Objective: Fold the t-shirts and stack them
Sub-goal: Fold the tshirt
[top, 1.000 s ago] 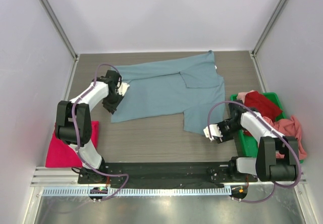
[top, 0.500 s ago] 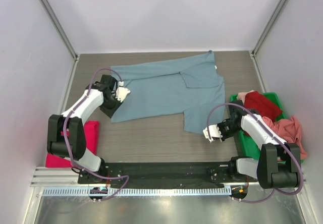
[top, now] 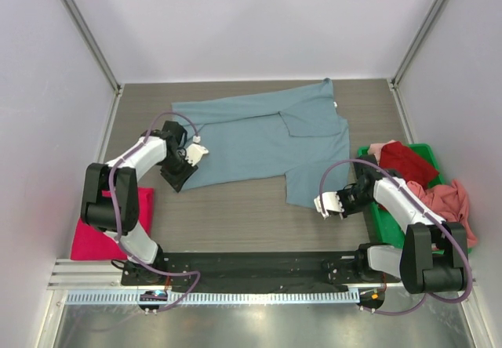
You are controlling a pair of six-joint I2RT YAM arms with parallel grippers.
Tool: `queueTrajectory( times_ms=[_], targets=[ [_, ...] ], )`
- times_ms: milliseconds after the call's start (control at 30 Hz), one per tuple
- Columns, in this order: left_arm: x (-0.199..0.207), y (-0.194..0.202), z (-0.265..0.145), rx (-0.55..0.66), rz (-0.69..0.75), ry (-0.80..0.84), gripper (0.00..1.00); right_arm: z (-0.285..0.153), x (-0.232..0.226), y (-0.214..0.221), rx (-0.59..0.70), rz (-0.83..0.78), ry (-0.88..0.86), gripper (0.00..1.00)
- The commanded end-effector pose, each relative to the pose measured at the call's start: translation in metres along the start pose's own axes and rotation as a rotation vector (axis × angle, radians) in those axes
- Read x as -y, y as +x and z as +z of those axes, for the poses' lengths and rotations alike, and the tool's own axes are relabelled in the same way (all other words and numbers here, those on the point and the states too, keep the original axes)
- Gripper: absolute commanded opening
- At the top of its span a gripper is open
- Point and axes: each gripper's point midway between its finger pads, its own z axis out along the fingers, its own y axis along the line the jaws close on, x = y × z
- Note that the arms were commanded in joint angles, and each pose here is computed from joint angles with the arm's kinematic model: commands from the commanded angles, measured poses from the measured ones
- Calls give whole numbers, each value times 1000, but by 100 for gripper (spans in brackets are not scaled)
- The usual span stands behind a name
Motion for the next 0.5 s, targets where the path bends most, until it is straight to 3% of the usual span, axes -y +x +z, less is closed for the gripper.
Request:
queueTrajectory(
  times_ms=[0, 333, 467],
  targets=[
    [-7, -6, 11, 3, 29, 3, 31, -6, 12, 0, -15, 7, 32, 1],
    [-15, -3, 32, -38, 31, -8, 33, -4, 12, 1, -24, 39, 27, 1],
    [-15, 6, 39, -66, 38, -17, 16, -3, 13, 0, -28, 63, 39, 1]
  ],
)
